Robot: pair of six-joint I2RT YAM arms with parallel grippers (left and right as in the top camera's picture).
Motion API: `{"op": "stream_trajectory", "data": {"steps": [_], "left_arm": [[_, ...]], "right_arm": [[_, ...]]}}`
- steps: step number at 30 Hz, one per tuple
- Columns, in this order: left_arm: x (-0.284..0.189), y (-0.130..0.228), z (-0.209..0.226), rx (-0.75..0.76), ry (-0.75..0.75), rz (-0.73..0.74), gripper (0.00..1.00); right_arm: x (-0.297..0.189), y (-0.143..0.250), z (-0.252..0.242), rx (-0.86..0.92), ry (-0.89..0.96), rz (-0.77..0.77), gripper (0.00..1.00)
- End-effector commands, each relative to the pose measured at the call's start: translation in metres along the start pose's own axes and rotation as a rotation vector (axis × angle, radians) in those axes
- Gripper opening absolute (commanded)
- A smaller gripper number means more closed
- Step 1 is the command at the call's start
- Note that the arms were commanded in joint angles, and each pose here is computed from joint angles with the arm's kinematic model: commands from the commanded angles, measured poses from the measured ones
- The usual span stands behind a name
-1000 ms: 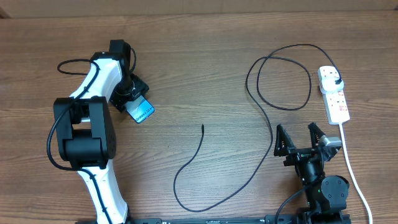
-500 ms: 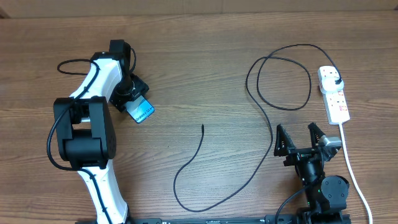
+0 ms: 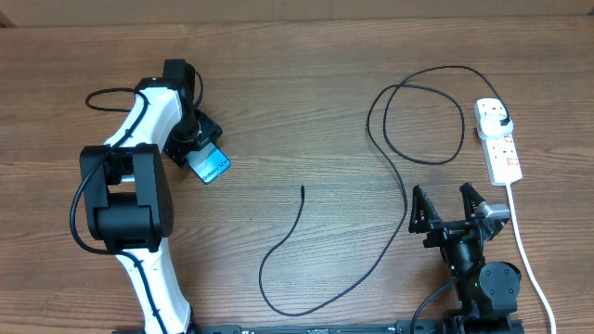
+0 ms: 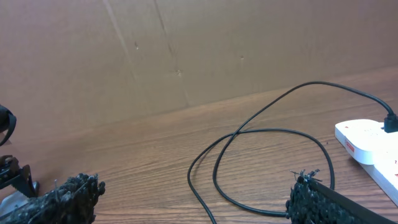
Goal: Plug charger to phone and switch on socket
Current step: 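Lift the phone with the left gripper and tilt it upward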
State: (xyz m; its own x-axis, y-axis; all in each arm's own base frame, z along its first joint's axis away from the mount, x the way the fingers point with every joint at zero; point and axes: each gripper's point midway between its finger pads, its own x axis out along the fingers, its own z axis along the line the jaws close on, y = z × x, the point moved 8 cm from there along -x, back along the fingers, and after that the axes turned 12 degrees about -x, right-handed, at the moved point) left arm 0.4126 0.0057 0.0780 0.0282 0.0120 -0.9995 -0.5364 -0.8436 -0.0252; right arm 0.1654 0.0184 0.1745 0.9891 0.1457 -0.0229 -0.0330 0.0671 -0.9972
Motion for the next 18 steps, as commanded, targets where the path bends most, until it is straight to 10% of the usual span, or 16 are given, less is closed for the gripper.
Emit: {"op": "stream_trajectory", "data": {"steps": [1, 18], "left_arm": [[0.039, 0.006, 0.010, -0.006, -0.068, 0.077, 0.04], [-0.010, -0.012, -0.017, 0.015, -0.003, 0.038, 0.04]], "right_arm": [[0.000, 0.003, -0.001, -0.004, 0.008, -0.002, 1.00], [0.000, 0.003, -0.001, -0.004, 0.008, -0.002, 1.00]]}}
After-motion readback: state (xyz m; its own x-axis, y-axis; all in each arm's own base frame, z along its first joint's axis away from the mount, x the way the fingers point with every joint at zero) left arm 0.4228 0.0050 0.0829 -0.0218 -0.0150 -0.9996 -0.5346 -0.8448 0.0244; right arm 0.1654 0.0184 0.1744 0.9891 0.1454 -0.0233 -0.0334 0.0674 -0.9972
